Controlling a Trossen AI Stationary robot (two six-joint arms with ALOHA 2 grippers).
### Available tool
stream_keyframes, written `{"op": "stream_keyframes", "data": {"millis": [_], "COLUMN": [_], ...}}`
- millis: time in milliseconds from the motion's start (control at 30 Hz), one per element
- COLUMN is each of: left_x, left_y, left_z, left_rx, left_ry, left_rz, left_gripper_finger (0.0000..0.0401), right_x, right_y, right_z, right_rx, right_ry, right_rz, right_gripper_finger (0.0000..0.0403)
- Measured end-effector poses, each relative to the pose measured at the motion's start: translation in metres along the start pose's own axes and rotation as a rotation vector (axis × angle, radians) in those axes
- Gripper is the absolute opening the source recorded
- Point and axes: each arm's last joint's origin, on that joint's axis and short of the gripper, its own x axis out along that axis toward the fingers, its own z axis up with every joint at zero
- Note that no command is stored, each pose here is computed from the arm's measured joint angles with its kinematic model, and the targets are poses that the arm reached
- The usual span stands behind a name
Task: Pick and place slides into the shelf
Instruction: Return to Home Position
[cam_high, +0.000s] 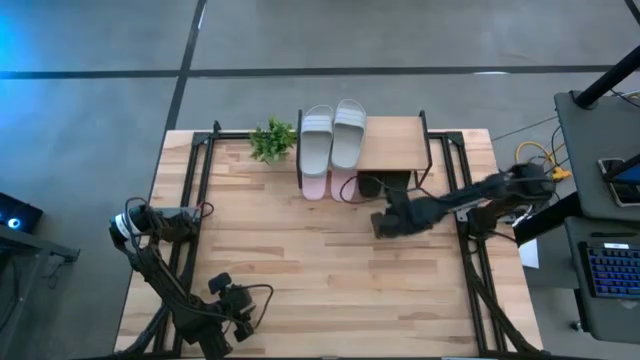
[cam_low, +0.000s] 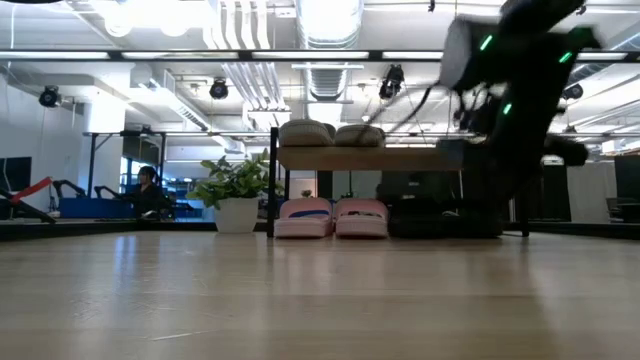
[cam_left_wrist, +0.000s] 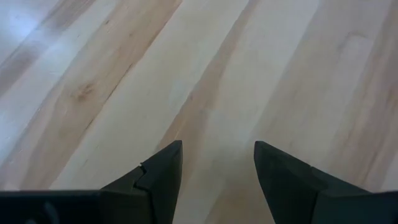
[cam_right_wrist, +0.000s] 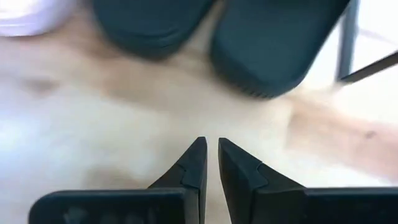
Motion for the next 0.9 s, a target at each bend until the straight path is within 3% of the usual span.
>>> {"op": "stream_keyframes", "data": {"millis": [133,267,400,500,567,733,900], "left_x": [0.002,0.012,0.022,0.021,0.017,0.001,-0.018], "left_y": [-0.005,-0.002,0.006,0.01,0.01,0.018,0.037], "left_z": [0.003,0.012,0.029,0.05,0.07,0.13,0.189], "left_rx": [-0.052,-0.229,-0.309,-0.242,-0.163,0.005,0.003], "left_ry": [-0.005,-0.019,-0.009,-0.029,-0.056,-0.171,-0.338], "left_rz": [-0.038,-0.019,0.022,0.004,-0.049,-0.207,-0.36], "left_gripper_finger": [0.0184,0.0184,0.0184,0.0184,0.0184,0.0184,0.0184], "right_x": [-0.042,-0.088,-0.128,-0.149,-0.162,-0.198,-0.208], "right_y": [-0.002,-0.012,-0.034,-0.048,-0.053,-0.045,-0.022], "right_z": [-0.022,-0.043,-0.043,-0.036,-0.031,-0.029,-0.036], "right_rx": [0.002,-0.049,-0.026,0.111,0.134,0.012,-0.045], "right_ry": [-0.042,-0.065,-0.096,-0.056,-0.074,-0.295,-0.335], "right_rz": [0.183,0.419,0.574,0.691,0.77,1.038,1.263], "right_gripper_finger": [0.0034,0.0034,0.0034,0.0034,0.0034,0.0034,0.0034]}}
